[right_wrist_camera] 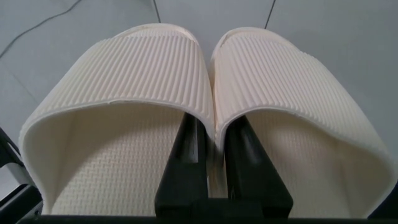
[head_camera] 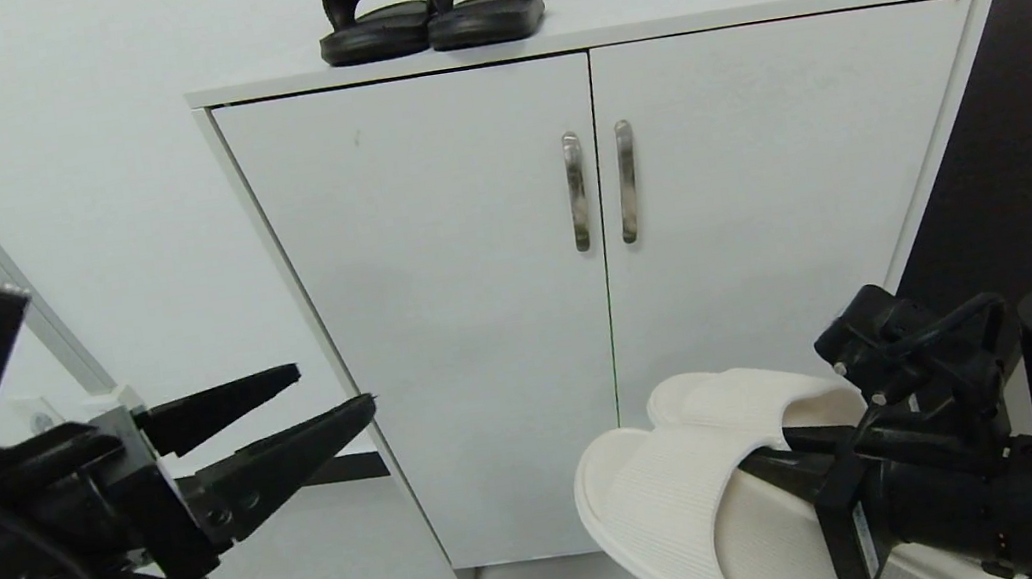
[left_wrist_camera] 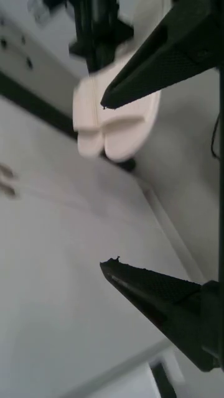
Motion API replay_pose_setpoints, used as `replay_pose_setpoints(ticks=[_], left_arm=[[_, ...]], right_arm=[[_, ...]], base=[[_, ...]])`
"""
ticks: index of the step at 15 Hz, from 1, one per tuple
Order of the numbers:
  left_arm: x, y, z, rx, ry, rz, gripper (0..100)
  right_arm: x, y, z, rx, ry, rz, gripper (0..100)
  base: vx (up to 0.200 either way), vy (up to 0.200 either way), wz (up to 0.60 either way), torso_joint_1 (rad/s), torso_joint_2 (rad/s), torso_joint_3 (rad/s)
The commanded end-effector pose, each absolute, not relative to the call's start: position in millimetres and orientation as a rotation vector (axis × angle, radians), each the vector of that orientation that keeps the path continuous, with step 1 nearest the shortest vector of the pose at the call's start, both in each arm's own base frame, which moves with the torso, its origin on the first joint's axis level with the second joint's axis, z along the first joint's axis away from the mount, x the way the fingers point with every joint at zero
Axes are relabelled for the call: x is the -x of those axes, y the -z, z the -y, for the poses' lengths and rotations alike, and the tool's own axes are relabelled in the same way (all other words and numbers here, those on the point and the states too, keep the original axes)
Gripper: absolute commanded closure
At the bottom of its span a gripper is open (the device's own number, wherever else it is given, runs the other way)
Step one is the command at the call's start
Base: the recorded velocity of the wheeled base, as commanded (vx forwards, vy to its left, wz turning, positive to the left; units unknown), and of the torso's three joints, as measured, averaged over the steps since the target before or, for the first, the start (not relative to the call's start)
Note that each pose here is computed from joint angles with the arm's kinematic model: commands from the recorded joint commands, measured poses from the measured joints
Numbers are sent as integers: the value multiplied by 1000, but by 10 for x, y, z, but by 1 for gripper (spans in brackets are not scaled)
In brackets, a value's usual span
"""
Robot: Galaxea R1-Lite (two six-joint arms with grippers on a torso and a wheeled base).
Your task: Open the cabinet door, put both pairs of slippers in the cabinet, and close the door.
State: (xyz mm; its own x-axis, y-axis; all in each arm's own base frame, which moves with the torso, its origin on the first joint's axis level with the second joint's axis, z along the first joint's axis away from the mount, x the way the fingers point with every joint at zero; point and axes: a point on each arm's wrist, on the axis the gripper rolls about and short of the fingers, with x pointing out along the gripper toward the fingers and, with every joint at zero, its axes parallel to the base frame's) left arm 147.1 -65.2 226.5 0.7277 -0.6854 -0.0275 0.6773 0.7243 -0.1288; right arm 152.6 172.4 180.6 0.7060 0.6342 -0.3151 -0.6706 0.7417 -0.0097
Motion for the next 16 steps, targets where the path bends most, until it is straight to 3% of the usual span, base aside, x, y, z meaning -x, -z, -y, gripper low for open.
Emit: replay_pose_setpoints(ticks=[1, 5, 10, 13, 16], left_arm=[[-1688, -2347, 931, 119, 843, -99, 0], [-1934, -2577, 1382, 207, 936, -104, 0], [-2206, -2664, 1981, 231, 1055, -116, 0], [-2340, -2788, 2142, 289, 1117, -113, 0], [-2431, -2853, 2219, 282, 1153, -153, 0]], right_arm=[[-1532, -1793, -1730, 128, -728, -308, 100], [-1547, -1798, -1731, 124, -724, -308, 100], [-1582, -1802, -1702, 121, -708, -307, 100], [-1591, -1787, -1702, 123, -704, -313, 100], [-1596, -1787, -1697, 123, -701, -313, 100]], base=[[0, 0, 0, 0, 0, 0], [0, 0, 0, 0, 0, 0], [0, 0, 0, 0, 0, 0], [0, 0, 0, 0, 0, 0], [0, 0, 0, 0, 0, 0]])
